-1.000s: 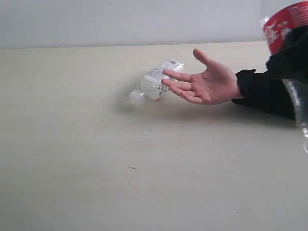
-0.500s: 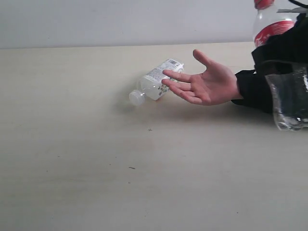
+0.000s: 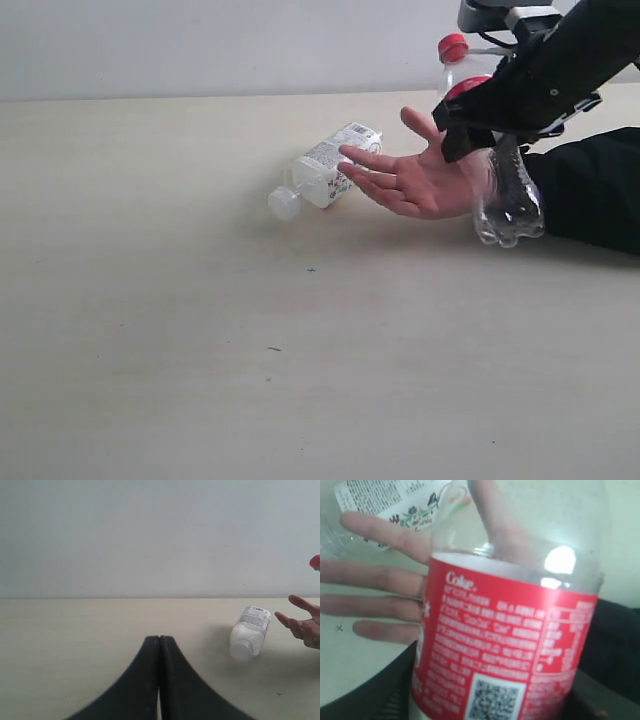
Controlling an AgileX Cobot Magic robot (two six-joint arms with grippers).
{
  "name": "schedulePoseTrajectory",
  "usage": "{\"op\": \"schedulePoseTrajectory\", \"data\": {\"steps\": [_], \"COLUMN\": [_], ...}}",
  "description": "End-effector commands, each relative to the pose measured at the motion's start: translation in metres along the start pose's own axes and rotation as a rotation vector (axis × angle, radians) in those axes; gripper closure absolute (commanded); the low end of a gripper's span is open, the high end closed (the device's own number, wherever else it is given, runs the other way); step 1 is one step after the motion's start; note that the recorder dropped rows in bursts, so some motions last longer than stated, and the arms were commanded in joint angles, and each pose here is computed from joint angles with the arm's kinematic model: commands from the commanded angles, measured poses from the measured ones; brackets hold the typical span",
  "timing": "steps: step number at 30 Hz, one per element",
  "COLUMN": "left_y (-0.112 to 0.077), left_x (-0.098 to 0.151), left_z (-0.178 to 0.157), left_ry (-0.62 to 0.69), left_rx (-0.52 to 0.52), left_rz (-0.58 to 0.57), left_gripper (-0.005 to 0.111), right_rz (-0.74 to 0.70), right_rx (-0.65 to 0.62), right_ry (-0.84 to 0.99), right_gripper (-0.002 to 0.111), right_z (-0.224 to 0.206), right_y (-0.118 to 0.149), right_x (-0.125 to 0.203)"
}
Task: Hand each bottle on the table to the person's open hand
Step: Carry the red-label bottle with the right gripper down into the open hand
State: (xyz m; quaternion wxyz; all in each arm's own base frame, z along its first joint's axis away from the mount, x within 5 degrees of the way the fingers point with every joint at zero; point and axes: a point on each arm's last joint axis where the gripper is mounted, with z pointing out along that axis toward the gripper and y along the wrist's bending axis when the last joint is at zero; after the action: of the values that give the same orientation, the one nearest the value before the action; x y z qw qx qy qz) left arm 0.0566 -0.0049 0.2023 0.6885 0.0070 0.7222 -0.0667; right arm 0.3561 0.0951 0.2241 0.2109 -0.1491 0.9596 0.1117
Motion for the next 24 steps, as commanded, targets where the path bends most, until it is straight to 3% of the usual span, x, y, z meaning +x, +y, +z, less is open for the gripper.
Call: {"op": "schedulePoseTrajectory", "data": {"steps": [1, 9, 24], "left_y": [0.0, 0.0, 0.0], "left_x": [0.0, 0.0, 0.0], "left_z": [0.0, 0.0, 0.0], "left_ry": [-0.006, -0.006, -0.006], "left_rx": [0.001, 0.001, 0.001], "left_rz": [0.002, 0.002, 0.002], "left_gripper": [0.107, 0.107, 0.107], "right_rz": [-0.005, -0.015, 0.012], "right_rx": [-0.007, -0.076, -0.1], "right_ry": [-0.033, -0.028, 0.043], "right_gripper": [0.108, 0.108, 0.108], "right_z": [0.002, 0.022, 0.059], "right_y": [-0.002, 0.0, -0.006], "right_x": [-0.019, -0.034, -0.026]}}
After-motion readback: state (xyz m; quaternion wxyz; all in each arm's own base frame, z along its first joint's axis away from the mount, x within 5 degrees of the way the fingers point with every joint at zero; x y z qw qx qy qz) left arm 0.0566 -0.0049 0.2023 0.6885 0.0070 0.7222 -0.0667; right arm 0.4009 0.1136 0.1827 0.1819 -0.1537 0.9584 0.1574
